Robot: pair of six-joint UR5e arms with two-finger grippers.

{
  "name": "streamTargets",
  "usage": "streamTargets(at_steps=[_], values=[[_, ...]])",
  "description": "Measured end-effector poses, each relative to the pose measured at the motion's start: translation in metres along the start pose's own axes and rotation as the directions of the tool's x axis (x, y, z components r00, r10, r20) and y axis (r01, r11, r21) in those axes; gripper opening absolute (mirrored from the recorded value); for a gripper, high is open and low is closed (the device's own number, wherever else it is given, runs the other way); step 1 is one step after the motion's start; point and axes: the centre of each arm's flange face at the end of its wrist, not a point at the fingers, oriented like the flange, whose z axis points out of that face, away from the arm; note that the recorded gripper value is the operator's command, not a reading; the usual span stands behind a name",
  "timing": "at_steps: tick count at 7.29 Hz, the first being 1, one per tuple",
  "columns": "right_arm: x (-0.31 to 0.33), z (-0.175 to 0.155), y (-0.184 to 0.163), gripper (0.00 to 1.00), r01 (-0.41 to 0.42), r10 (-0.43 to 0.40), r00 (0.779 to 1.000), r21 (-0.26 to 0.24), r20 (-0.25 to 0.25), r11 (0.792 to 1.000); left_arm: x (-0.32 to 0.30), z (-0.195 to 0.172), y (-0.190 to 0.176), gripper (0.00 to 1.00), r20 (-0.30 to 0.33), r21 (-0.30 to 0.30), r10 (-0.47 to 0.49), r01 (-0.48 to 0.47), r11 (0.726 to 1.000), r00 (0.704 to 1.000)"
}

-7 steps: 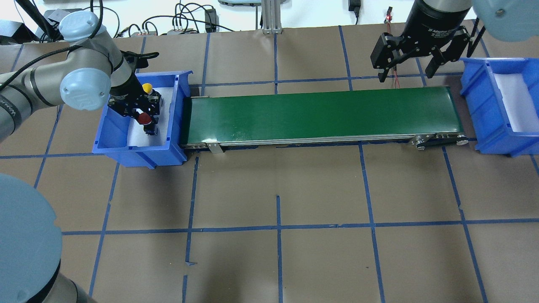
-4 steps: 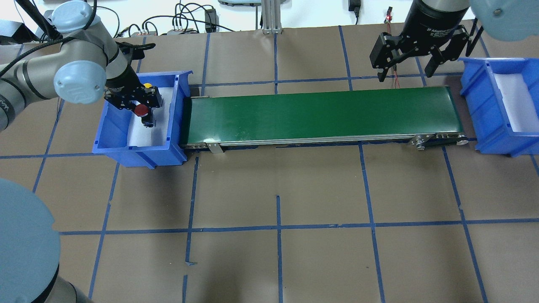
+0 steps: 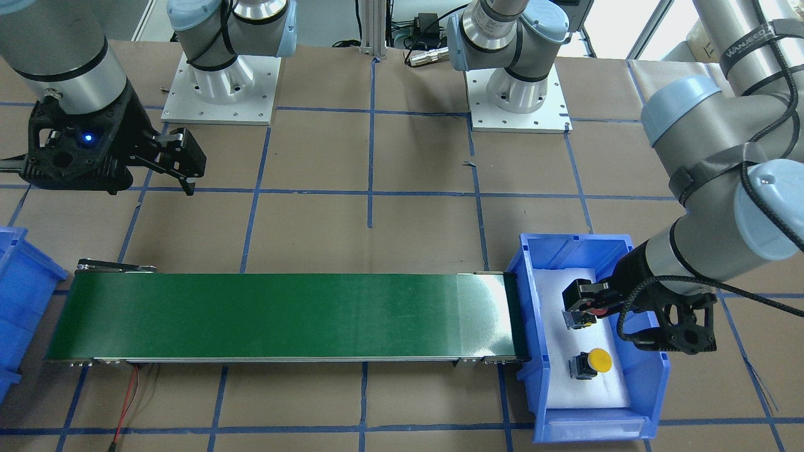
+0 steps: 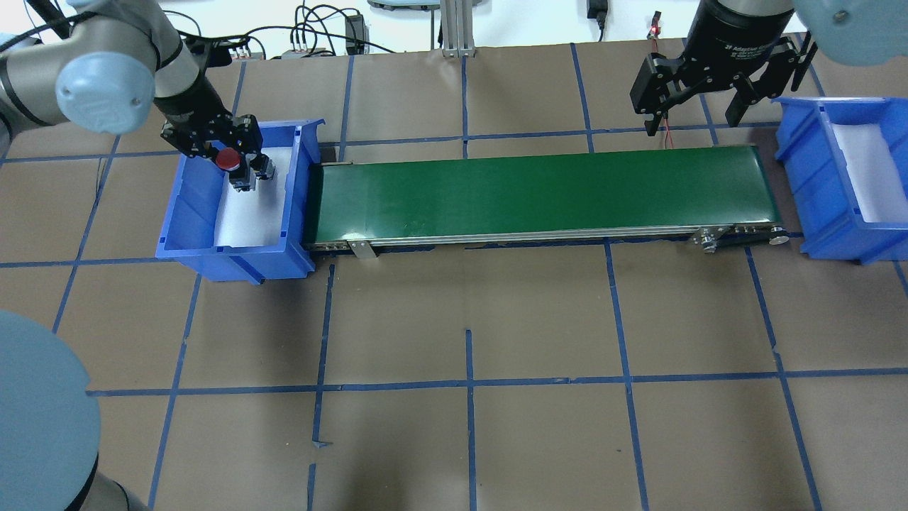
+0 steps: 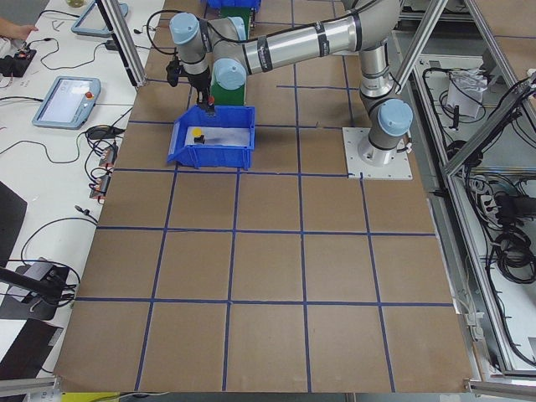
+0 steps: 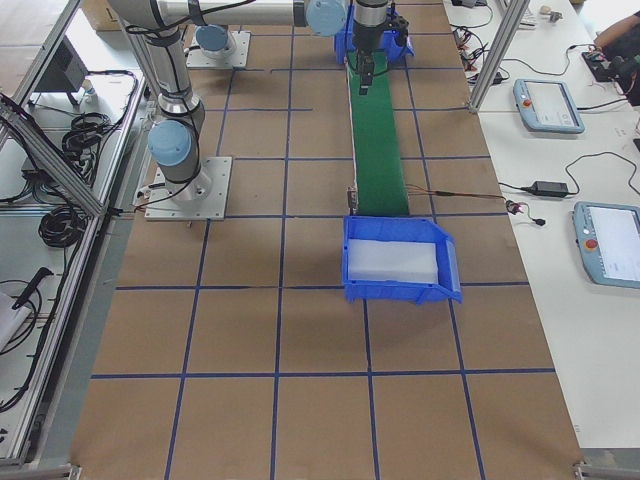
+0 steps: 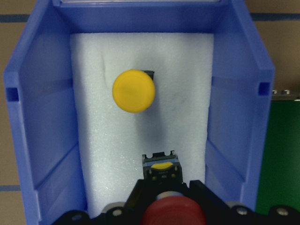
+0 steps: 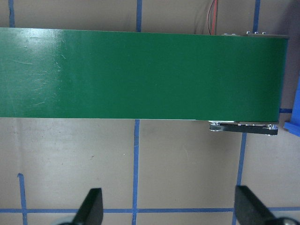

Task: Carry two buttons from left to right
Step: 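Carry the red button onto the conveyor belt and release it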

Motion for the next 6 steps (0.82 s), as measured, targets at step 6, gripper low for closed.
streamTargets(at_steps=[6], values=[[0.003, 0.001, -0.011, 1.00, 0.004, -0.004, 1.000, -0.001, 0.004, 1.000, 0.148, 0.089, -0.008, 0.23, 0.057, -0.043, 0.114, -0.111, 0.993, 0.992]])
